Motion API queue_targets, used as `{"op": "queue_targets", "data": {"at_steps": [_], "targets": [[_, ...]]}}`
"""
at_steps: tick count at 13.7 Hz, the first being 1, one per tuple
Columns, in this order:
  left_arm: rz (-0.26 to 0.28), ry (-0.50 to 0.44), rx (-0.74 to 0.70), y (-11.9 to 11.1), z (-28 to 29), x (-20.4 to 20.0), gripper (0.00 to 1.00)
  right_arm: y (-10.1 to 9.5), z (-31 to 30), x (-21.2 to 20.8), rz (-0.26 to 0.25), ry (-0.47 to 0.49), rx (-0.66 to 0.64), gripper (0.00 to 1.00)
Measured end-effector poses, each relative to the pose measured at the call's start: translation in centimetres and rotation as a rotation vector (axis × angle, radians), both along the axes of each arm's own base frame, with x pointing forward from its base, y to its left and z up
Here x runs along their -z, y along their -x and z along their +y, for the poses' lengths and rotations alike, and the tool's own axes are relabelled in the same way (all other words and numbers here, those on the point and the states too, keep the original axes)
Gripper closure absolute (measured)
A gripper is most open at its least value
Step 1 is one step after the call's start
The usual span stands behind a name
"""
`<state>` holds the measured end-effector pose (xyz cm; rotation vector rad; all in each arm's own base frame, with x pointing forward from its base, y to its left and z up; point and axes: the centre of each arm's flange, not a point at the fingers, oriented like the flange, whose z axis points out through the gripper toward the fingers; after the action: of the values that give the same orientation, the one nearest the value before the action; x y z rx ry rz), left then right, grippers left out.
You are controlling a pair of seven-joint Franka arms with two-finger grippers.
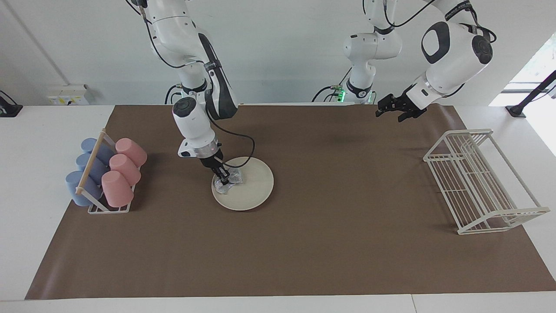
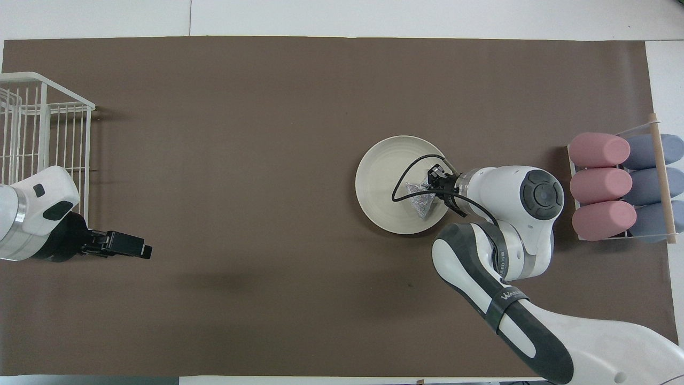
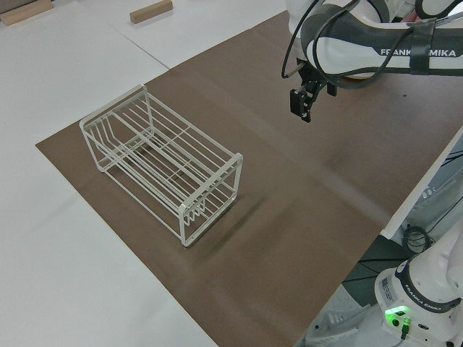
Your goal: Wipe plate with sponge
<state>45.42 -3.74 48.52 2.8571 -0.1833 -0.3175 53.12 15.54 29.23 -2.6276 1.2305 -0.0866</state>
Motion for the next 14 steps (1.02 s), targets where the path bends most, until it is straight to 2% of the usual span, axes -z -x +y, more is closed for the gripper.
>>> {"op": "queue_targets", "data": {"at_steps": [2, 5, 8, 11, 14], "targets": [[-0.006, -0.005, -0.003, -0.1, 0.1, 0.0, 0.0, 0.2, 1.0, 0.0, 0.005, -0.013, 0.036, 0.92], [-0.008, -0.009, -0.017, -0.3, 0.6, 0.1, 0.0, 1.9, 6.9, 0.1, 0.015, -0.078, 0.129, 0.92], [-0.008, -0.009, -0.025, -0.3, 1.0, 0.1, 0.0, 3.1, 10.6, 0.5, -0.017, -0.117, 0.161, 0.92], [-0.008, -0.009, -0.025, -0.3, 1.0, 0.1, 0.0, 2.3, 9.4, 0.4, -0.037, -0.105, 0.112, 0.92], [-0.008, -0.009, -0.025, -0.3, 1.0, 0.1, 0.0, 0.0, 4.1, 0.4, -0.079, -0.076, 0.055, 0.92]]}}
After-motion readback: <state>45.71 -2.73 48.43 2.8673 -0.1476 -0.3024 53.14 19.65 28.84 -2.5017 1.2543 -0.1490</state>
